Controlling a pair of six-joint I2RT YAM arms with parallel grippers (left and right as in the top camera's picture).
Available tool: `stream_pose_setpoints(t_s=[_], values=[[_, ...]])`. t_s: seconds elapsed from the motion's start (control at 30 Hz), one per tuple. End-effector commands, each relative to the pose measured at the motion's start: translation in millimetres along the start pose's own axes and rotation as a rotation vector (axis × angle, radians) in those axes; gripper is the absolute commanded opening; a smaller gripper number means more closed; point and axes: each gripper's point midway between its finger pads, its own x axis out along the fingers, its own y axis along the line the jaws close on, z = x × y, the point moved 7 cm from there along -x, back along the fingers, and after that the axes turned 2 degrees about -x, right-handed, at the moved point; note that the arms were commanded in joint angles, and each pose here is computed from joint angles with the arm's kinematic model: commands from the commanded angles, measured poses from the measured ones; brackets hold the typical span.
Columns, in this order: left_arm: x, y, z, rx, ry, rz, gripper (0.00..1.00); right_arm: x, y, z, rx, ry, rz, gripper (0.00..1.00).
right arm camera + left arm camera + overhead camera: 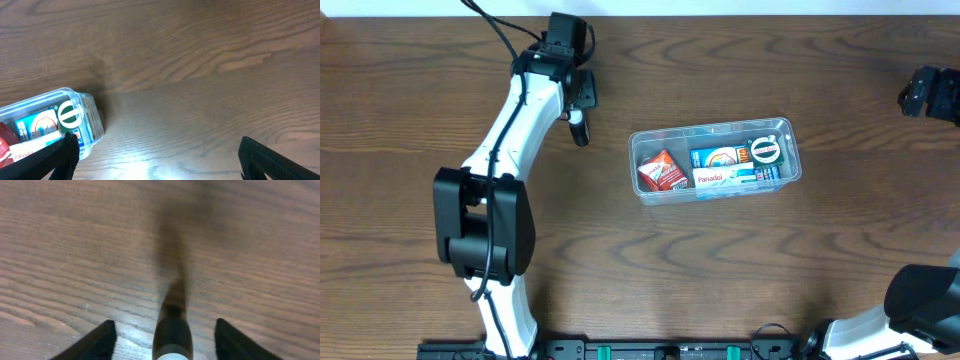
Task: Pack container
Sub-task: 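Move the left gripper over the dark bottle with white cap, then lower the left gripper and grasp the bottle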
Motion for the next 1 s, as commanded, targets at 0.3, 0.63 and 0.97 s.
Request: stream_pose_setpoints(t_s=[0.3, 0.63, 0.97], values=[[11, -2, -9, -0.011, 0.061, -0.030, 0.61, -6, -1, 2, 0.001, -0.019, -0.003, 0.99], [21, -2, -14, -0.006, 0.091, -0.019, 0.55, -6, -1, 2, 0.001, -0.019, -0.003, 0.99], [20, 0, -20, -0.001, 0.123, -0.006, 0.51, -6, -1, 2, 0.001, -0.019, -0.003, 0.99]])
